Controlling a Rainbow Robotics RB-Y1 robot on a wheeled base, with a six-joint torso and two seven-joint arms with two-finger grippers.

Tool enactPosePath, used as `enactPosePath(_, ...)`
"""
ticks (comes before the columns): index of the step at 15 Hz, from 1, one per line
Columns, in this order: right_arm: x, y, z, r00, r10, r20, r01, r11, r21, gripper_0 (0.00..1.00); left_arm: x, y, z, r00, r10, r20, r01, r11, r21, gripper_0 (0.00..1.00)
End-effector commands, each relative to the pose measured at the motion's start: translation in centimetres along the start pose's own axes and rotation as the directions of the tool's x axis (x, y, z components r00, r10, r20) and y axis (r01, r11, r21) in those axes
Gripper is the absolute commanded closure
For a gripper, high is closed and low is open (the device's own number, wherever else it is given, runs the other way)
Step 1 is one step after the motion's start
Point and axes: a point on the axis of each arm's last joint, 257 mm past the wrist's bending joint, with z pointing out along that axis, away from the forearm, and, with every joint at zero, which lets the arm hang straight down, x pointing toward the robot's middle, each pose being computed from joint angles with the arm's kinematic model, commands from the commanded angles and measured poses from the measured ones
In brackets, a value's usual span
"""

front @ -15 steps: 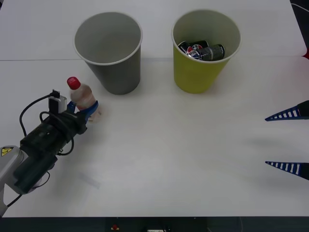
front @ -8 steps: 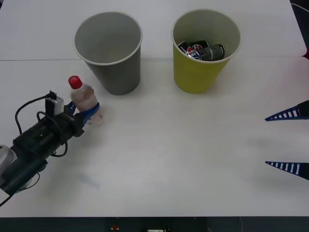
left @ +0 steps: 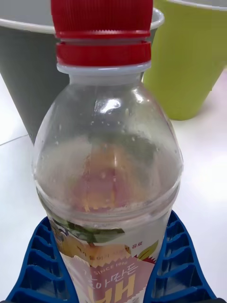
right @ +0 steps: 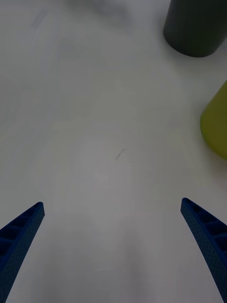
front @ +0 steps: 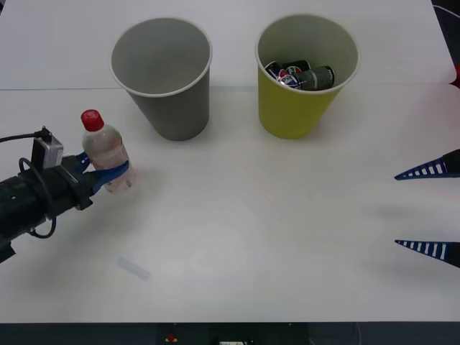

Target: Put the can into the green bin and the plastic bottle into the gray bin

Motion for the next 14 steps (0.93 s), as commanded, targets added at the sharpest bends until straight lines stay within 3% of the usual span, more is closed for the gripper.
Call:
enactPosePath(1, 0.0, 0.0, 0.0, 1.0, 0.0, 0.0, 0.0, 1.0, 0.0, 0.0, -2.0, -0.9, -1.3, 0.9948, -0.093, -0.042, 0.095, 0.9951, 0.03, 1.0)
enactPosePath(3, 0.0, 0.0, 0.0, 1.0, 0.0, 0.0, 0.0, 1.0, 0.0, 0.0, -3.9, -1.6, -2.1, 0.9866, -0.147, -0.071, 0.15, 0.9877, 0.044, 1.0)
enactPosePath(6, 0.0, 0.0, 0.0, 1.0, 0.0, 0.0, 0.0, 1.0, 0.0, 0.0, -6.7, -2.2, -3.4, 0.9749, -0.182, -0.128, 0.186, 0.9822, 0.023, 1.0)
enactPosePath(8, 0.0, 0.0, 0.0, 1.0, 0.0, 0.0, 0.0, 1.0, 0.0, 0.0, -8.7, -2.4, -4.3, 0.9697, -0.177, -0.169, 0.178, 0.9839, -0.007, 1.0)
enactPosePath(10, 0.0, 0.0, 0.0, 1.0, 0.0, 0.0, 0.0, 1.0, 0.0, 0.0, -10.2, -2.7, -4.8, 0.9568, -0.209, -0.202, 0.213, 0.9771, -0.004, 1.0)
enactPosePath(11, 0.0, 0.0, 0.0, 1.0, 0.0, 0.0, 0.0, 1.0, 0.0, 0.0, -10.9, -2.5, -4.9, 0.9568, -0.199, -0.212, 0.203, 0.9792, -0.004, 1.0)
enactPosePath(12, 0.0, 0.0, 0.0, 1.0, 0.0, 0.0, 0.0, 1.0, 0.0, 0.0, -11.5, -1.8, -5.1, 0.9588, -0.159, -0.235, 0.161, 0.9869, -0.013, 1.0)
enactPosePath(13, 0.0, 0.0, 0.0, 1.0, 0.0, 0.0, 0.0, 1.0, 0.0, 0.0, -11.9, -1.4, -5.3, 0.9565, -0.142, -0.255, 0.142, 0.9896, -0.018, 1.0)
enactPosePath(14, 0.0, 0.0, 0.0, 1.0, 0.0, 0.0, 0.0, 1.0, 0.0, 0.0, -12.3, -1.2, -5.6, 0.948, -0.152, -0.28, 0.15, 0.9883, -0.026, 1.0)
